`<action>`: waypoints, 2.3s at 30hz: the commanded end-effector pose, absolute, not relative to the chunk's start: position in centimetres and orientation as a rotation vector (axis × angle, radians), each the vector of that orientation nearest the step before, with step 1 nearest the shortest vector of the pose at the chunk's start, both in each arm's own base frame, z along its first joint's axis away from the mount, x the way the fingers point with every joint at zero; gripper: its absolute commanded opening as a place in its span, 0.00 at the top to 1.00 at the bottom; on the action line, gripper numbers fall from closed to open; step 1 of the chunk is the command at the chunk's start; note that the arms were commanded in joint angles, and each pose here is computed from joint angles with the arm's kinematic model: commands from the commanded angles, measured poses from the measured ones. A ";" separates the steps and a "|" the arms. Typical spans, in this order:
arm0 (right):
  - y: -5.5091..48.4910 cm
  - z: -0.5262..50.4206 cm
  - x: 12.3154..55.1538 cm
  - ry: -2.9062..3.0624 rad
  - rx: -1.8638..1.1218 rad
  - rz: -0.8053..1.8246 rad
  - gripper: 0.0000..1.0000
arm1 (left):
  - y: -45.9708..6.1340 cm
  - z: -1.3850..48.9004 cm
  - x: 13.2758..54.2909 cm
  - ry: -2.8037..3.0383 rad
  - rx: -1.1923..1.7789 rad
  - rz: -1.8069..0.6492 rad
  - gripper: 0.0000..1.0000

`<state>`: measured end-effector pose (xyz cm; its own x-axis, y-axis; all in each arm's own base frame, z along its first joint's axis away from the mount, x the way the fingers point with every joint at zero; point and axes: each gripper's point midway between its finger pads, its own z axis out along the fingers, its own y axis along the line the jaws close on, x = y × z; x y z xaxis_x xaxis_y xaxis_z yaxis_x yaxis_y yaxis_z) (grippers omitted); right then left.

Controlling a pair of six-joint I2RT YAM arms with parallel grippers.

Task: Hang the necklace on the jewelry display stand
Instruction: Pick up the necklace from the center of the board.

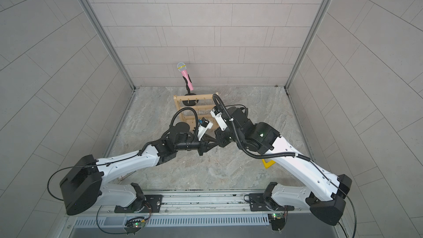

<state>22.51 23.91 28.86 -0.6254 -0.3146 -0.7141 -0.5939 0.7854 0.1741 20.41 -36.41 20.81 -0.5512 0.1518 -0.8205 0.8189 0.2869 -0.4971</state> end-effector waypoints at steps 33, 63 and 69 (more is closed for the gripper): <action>21.9 29.4 22.2 2.270 -0.602 0.697 0.54 | -34.0 36.0 18.1 1.488 0.675 -1.729 0.94; 24.5 32.7 20.1 2.000 -0.695 0.993 0.66 | -32.5 37.8 18.4 1.542 0.641 -1.674 0.92; 24.9 33.0 19.7 1.982 -0.719 1.011 0.67 | -32.4 37.7 18.6 1.551 0.635 -1.663 0.92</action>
<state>20.05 24.46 31.86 -0.5622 -0.1413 -0.8148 -0.7254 0.5575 0.4038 18.89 -32.93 35.14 -0.6355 -0.1577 -0.7558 0.7593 0.0498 -0.6488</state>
